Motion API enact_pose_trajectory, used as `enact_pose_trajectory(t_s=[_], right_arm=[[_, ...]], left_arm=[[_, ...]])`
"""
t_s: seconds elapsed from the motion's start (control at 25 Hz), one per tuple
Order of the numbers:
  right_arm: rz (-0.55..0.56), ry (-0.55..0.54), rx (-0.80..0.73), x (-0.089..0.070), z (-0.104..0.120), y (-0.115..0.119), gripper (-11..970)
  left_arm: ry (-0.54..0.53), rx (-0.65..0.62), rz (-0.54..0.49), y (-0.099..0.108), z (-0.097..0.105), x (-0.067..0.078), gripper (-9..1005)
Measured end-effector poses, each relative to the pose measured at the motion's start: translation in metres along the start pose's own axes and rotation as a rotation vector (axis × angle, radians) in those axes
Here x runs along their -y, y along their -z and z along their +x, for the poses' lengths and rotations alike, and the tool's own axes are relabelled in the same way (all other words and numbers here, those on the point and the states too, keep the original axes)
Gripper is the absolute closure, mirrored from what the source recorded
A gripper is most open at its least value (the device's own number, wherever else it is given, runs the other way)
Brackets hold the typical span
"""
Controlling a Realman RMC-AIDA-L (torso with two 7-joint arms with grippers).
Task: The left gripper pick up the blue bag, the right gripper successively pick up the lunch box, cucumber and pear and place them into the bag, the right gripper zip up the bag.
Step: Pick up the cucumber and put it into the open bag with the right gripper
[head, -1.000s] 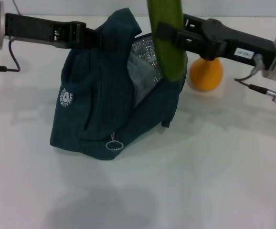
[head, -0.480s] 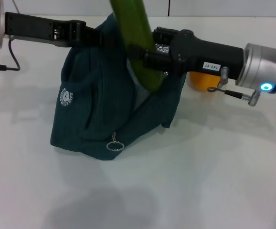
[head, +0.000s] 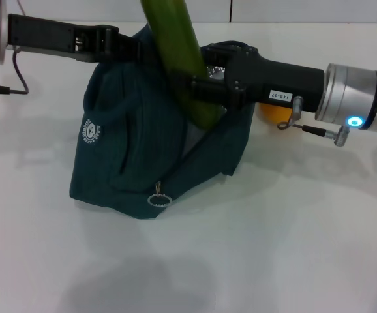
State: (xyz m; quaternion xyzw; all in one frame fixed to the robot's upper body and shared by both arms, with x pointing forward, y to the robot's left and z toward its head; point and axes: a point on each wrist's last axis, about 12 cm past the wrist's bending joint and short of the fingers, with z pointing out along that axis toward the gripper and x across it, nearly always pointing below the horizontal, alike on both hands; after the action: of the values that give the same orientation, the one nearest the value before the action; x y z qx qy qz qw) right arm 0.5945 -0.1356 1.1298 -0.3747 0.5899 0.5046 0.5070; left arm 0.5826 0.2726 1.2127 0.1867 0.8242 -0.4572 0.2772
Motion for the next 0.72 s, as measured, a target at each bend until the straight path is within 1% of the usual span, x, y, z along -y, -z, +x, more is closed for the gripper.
enact_pose_trajectory(t_s=[0.72], right_arm=[[0.021, 0.03, -0.034, -0.01, 0.017, -0.002, 382]], left_arm=[[0.004, 0.005, -0.006, 0.001, -0.001, -0.001, 935]])
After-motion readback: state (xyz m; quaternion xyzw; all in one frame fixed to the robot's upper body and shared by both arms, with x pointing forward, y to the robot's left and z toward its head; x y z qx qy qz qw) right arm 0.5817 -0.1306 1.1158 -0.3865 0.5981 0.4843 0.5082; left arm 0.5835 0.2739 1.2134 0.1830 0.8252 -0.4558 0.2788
